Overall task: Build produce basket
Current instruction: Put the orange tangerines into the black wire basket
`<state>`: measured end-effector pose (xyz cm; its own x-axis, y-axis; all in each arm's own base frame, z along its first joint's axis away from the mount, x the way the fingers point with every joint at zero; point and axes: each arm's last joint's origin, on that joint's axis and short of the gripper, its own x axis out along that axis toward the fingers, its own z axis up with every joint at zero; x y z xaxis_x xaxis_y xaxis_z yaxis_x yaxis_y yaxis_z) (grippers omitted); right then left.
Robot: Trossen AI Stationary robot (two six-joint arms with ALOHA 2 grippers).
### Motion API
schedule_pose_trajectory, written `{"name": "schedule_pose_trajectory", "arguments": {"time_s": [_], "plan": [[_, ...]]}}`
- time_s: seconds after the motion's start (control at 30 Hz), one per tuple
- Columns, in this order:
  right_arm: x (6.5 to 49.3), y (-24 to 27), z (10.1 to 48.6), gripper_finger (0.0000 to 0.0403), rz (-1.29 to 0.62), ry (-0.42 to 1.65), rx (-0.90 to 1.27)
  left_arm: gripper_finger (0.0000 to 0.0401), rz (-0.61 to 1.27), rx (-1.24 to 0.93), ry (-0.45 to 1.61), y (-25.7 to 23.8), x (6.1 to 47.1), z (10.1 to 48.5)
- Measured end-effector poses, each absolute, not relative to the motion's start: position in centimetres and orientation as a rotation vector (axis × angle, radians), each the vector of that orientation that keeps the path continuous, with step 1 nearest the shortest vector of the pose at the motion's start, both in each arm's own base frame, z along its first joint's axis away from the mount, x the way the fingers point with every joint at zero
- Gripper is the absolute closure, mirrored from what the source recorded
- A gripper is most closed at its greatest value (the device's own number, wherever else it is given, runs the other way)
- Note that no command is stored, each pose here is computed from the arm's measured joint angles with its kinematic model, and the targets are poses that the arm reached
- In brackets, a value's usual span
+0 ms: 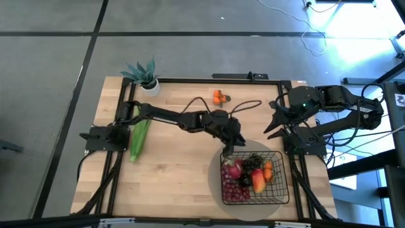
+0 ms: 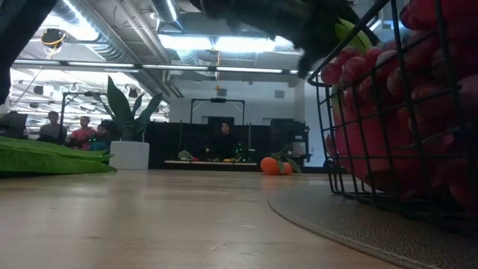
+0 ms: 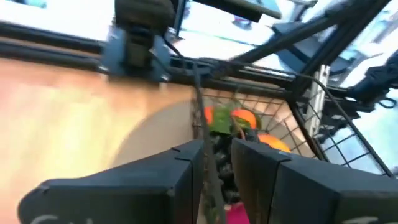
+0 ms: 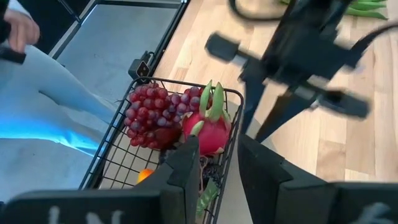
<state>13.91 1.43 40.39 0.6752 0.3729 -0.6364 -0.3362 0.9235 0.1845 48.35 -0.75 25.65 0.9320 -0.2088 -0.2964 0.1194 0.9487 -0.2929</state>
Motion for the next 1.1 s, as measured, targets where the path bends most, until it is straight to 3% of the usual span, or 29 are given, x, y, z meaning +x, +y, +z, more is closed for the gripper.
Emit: {"name": "schedule_pose_trajectory", "arguments": {"time_s": [0.3,0.57,0.77,1.1], "plan": [[13.9,1.4,40.4,0.0308,0.402,0.723,0.034,0.0332,0.109,-0.264,0.438,1.9,43.3,31.6],[15.3,0.8,40.2,0.0308,0.185,0.727,-0.029,0.0332,0.354,-0.472,0.523,2.9,37.9,35.5],[19.2,-0.1,38.7,0.0308,0.088,0.802,-0.045,0.0332,0.545,-0.538,0.617,3.0,34.1,36.7],[26.1,-6.1,33.7,0.0308,-0.104,0.982,-0.076,0.0332,0.648,-0.539,0.701,3.0,31.4,37.2]]}}
